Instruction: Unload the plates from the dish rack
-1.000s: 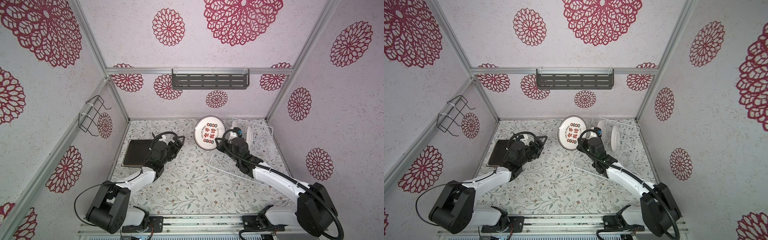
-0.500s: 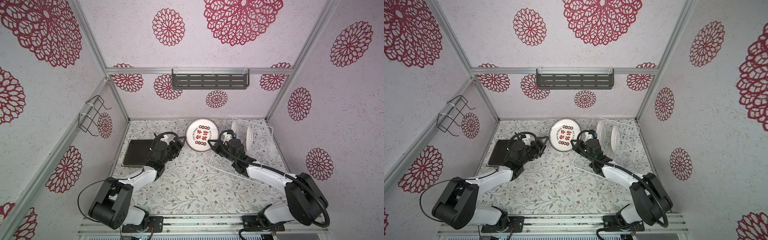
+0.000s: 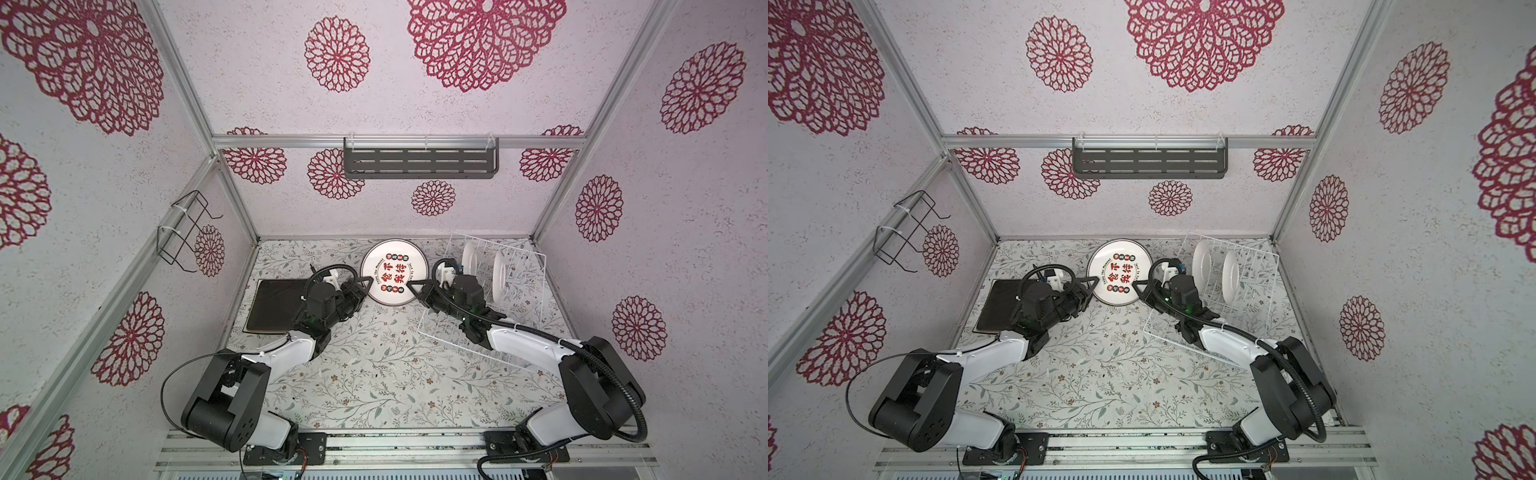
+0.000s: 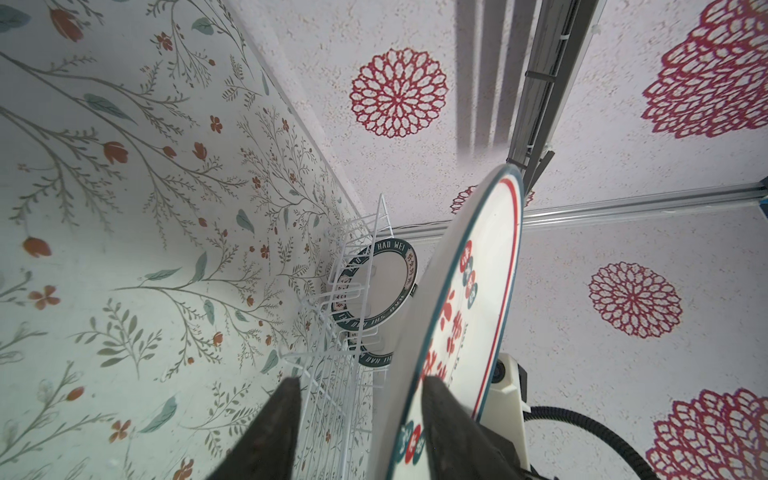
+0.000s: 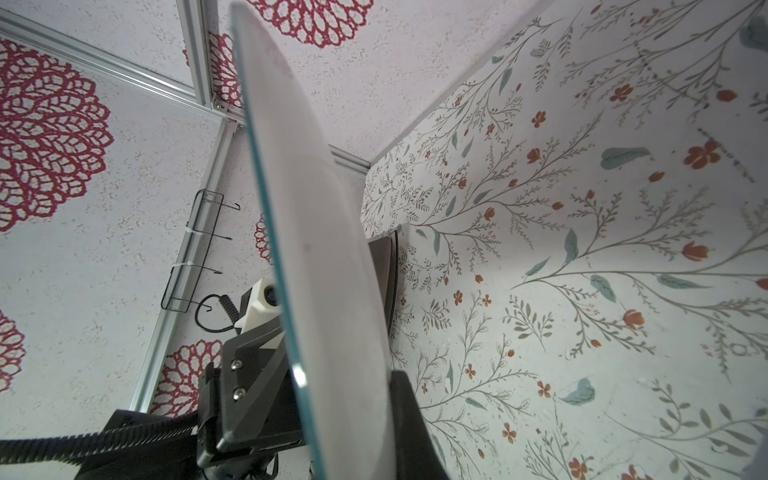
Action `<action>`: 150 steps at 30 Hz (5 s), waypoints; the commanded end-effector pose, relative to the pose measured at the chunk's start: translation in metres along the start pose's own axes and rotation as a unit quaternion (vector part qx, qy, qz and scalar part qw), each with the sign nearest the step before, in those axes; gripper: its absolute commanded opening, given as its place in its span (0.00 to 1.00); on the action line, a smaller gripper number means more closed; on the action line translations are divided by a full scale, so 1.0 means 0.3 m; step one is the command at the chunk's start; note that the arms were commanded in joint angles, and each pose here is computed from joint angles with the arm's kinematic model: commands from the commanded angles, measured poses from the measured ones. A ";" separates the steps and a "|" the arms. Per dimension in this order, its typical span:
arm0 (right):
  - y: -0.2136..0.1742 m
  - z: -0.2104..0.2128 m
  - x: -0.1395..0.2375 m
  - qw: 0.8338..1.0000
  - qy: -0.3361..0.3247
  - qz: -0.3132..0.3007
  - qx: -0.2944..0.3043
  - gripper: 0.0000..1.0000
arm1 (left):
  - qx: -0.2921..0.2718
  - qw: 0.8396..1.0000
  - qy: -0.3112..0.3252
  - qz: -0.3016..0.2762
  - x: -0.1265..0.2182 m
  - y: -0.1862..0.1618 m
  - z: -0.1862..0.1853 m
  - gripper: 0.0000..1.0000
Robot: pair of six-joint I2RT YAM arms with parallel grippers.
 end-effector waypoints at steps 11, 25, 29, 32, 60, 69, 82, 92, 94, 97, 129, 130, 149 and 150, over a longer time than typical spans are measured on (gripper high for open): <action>0.041 0.173 0.006 0.997 0.080 0.001 0.014 0.00 | -0.013 1.000 -0.019 -0.005 0.002 0.011 -0.051 0.09; 0.063 0.155 0.009 0.997 0.074 -0.003 0.009 0.66 | -0.019 1.000 -0.006 -0.020 0.036 0.043 -0.042 0.00; 0.080 0.137 0.019 0.998 0.065 -0.012 0.009 0.71 | -0.018 1.000 0.001 -0.024 0.049 0.054 -0.026 0.00; 0.089 0.125 0.024 0.998 0.055 -0.017 0.011 0.74 | -0.016 0.999 0.004 -0.029 0.057 0.063 -0.015 0.00; 0.129 0.074 0.068 0.999 0.010 -0.043 0.030 0.79 | 0.003 0.995 0.094 -0.033 0.067 0.076 0.253 0.00; 0.130 0.071 0.075 0.998 0.007 -0.044 0.032 0.79 | 0.007 0.993 0.118 -0.026 0.051 0.062 0.332 0.00; 0.130 0.064 0.075 0.998 -0.001 -0.044 0.034 0.79 | 0.021 0.990 0.138 -0.019 0.030 0.032 0.433 0.00; 0.130 0.056 0.079 0.998 -0.008 -0.045 0.033 0.79 | 0.016 0.986 0.164 -0.017 0.037 0.026 0.479 0.00; 0.129 0.054 0.080 0.998 -0.010 -0.044 0.034 0.79 | 0.017 0.986 0.167 -0.018 0.038 0.026 0.485 0.00; 0.131 0.056 0.080 0.998 -0.009 -0.045 0.034 0.79 | 0.017 0.985 0.170 -0.018 0.039 0.027 0.492 0.00; 0.132 0.053 0.082 0.998 -0.012 -0.046 0.036 0.79 | 0.025 0.979 0.201 -0.006 0.043 0.007 0.554 0.36; 0.132 0.052 0.082 0.998 -0.013 -0.047 0.037 0.79 | 0.025 0.979 0.203 -0.006 0.044 0.007 0.555 0.39; 0.229 -0.023 0.178 0.976 -0.152 -0.117 0.107 0.82 | 0.009 0.971 0.237 -0.015 0.081 0.033 0.541 0.82; 0.247 -0.032 0.194 0.969 -0.173 -0.129 0.117 0.82 | 0.007 0.971 0.239 -0.016 0.084 0.035 0.537 0.83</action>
Point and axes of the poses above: each gripper's point midway between its finger pads, its own x axis back along the fingers, its own z axis along the line the jaws close on, y = z × x, the point moved 1 cm from there along x, back along the fingers, and after that the axes turned 6 degrees about -x, right-handed, at the moved point
